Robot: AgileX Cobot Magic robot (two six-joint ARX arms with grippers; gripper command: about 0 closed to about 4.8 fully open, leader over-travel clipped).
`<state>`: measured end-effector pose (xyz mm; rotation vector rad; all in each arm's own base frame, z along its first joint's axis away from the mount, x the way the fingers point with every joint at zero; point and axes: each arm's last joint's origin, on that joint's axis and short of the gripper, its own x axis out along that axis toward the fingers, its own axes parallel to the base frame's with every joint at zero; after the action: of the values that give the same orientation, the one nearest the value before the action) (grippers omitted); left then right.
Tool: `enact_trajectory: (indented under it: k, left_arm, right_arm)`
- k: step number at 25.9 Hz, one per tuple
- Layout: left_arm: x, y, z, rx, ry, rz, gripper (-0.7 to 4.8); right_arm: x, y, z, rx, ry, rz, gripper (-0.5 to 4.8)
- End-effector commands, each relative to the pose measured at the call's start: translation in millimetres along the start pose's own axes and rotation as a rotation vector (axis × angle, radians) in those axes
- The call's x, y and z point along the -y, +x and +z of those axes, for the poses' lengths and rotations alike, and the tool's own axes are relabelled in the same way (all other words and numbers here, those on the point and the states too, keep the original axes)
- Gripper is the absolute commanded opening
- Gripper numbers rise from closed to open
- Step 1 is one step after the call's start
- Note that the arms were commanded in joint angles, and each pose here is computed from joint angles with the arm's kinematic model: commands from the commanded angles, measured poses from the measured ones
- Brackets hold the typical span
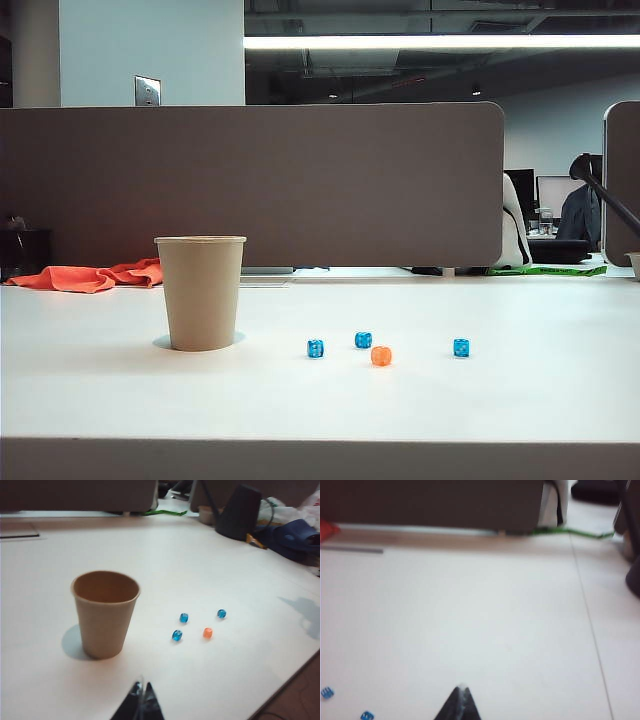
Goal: Pick up the dice with a different color and drop it into the paper cup.
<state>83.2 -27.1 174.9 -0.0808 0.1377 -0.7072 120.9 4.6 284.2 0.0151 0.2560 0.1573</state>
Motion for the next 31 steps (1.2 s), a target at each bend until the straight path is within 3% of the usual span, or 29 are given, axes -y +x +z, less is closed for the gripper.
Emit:
enact_trajectory:
  k: [1,8,12,19,26,31]
  left_arm:
    - [2.2,-1,6,0.018,0.039,0.002,-0.06]
    - [3.6,-1,9,0.031,0.075,-0.013,-0.06]
    - [6.4,-2,13,0.04,0.137,-0.033,-0.06]
    - [11.9,-1,16,0.051,0.156,-0.091,-0.06]
    - [16.6,-5,27,0.08,0.175,-0.115,-0.06]
    - [16.6,-5,27,0.079,0.17,-0.115,-0.06]
  right_arm:
    - [1,13,14,-0.086,0.009,0.007,-0.01]
    - [-19,54,27,-0.173,-0.03,0.131,-0.01]
    - [-40,78,17,-0.239,-0.102,0.183,-0.01]
    - [-85,116,-11,-0.355,-0.201,0.289,-0.01]
    - [-119,124,-25,-0.363,-0.242,0.397,-0.01]
    - [-132,118,-28,-0.368,-0.24,0.377,0.0]
